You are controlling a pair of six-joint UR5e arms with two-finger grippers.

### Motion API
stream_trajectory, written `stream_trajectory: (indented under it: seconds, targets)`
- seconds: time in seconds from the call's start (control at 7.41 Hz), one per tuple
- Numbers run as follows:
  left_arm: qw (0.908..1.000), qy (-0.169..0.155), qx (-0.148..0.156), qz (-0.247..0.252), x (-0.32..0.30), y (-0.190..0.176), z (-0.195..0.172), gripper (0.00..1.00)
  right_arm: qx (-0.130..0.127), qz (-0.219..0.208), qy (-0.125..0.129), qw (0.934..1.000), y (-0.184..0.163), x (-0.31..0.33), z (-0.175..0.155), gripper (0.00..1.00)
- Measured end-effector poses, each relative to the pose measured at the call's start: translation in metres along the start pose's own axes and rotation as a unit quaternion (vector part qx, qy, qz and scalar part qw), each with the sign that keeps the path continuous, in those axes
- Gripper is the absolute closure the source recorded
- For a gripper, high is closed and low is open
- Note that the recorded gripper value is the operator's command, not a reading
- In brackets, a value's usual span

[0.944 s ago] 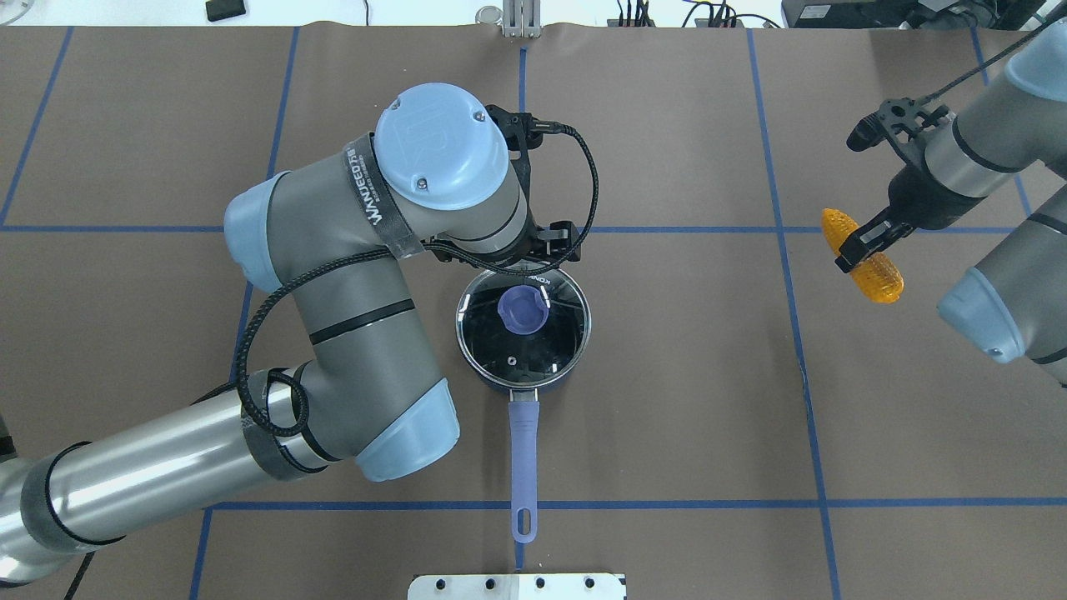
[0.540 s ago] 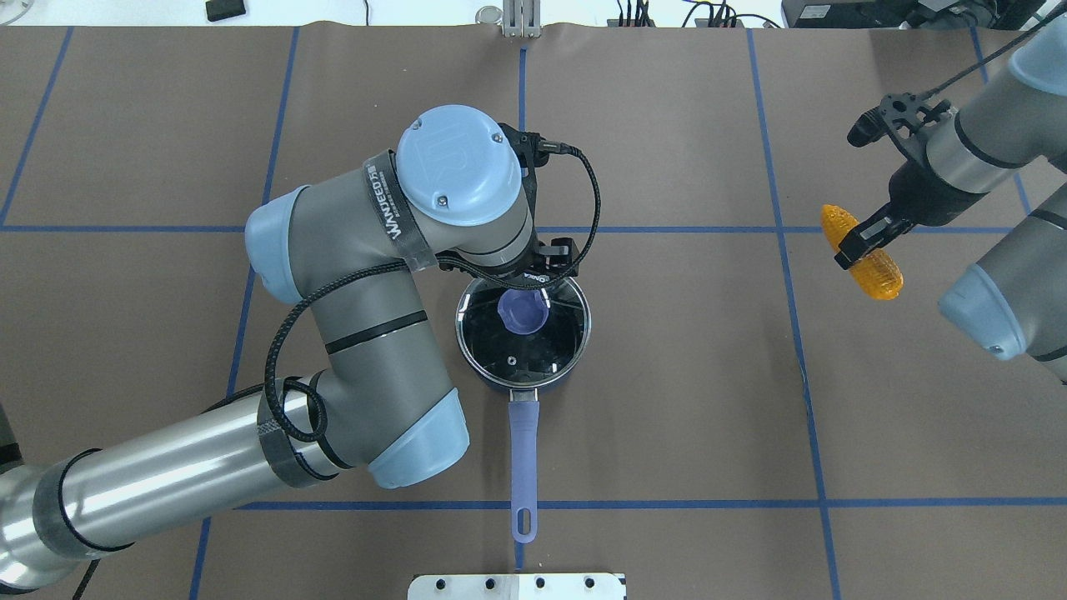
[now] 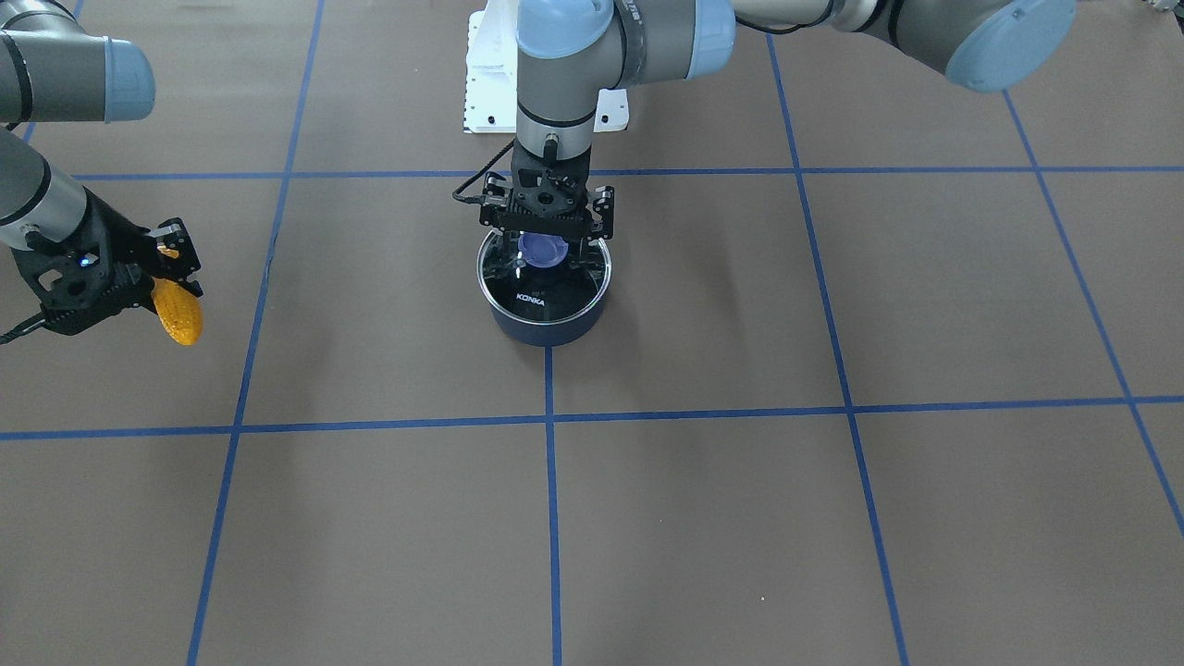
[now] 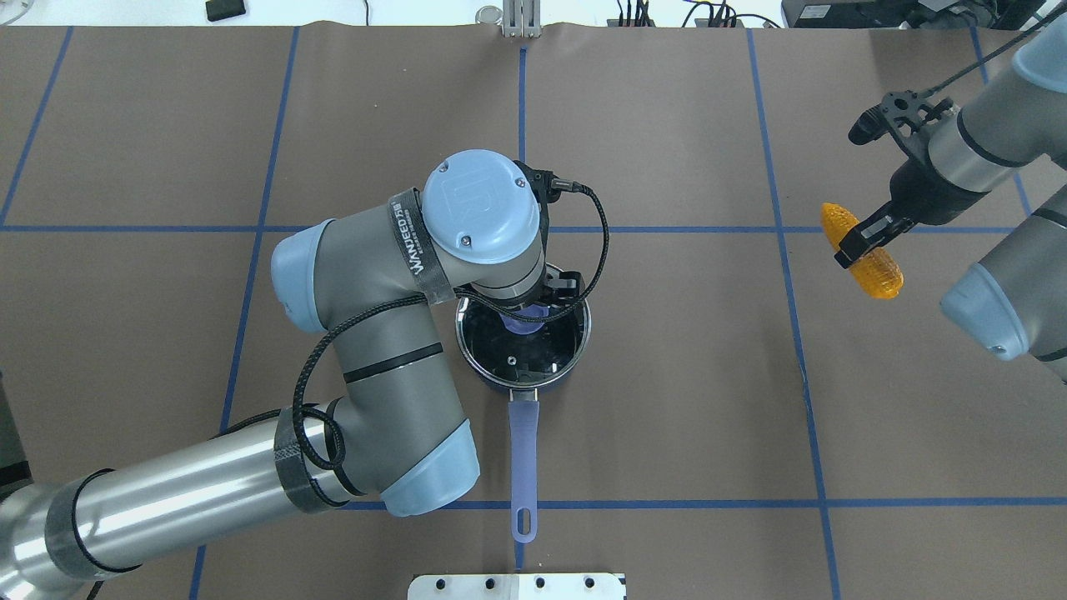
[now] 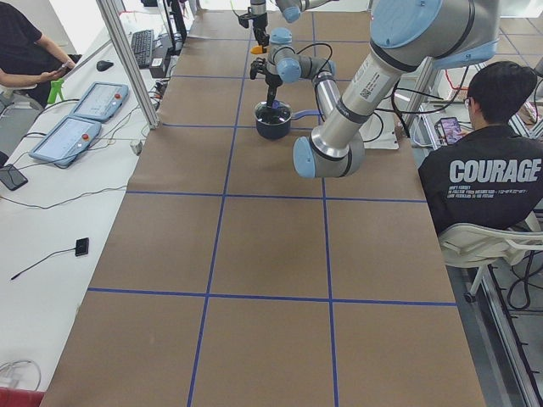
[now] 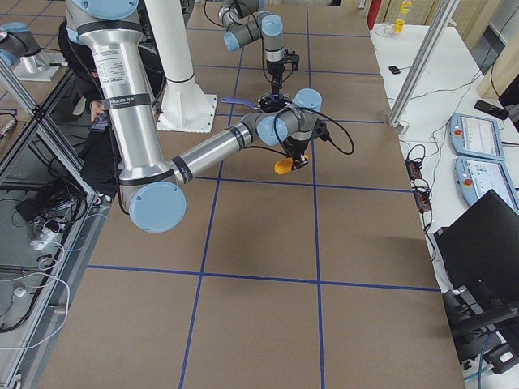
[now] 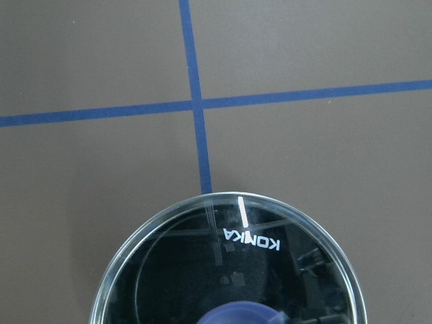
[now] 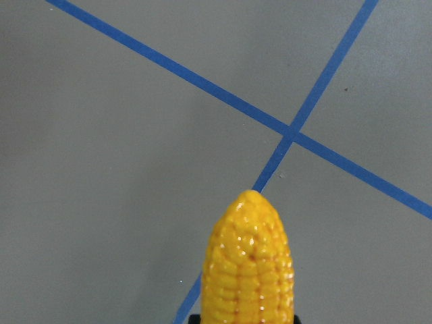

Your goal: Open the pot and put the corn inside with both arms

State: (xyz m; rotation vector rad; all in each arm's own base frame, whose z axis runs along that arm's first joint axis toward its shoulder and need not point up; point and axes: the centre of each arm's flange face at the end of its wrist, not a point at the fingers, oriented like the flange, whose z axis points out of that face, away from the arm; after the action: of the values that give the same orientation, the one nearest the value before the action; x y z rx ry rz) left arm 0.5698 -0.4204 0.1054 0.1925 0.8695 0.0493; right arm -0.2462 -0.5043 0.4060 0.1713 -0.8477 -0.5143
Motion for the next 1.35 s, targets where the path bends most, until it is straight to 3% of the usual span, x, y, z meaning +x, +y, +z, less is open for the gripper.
stream_trajectory:
  seconds: [0.81, 1.35]
  targets:
    - [0.9999, -0.004, -0.007, 0.011, 0.0029, 0.0043, 0.0083, 0.27, -0.002, 0.0, 0.0, 1.0, -0.0004, -0.0005, 0.0021, 0.63]
    - [0.9999, -0.004, -0.008, 0.014, 0.0024, 0.0046, 0.0086, 0.29, -0.003, 0.0, 0.0, 1.0, -0.0006, -0.0003, 0.0034, 0.63]
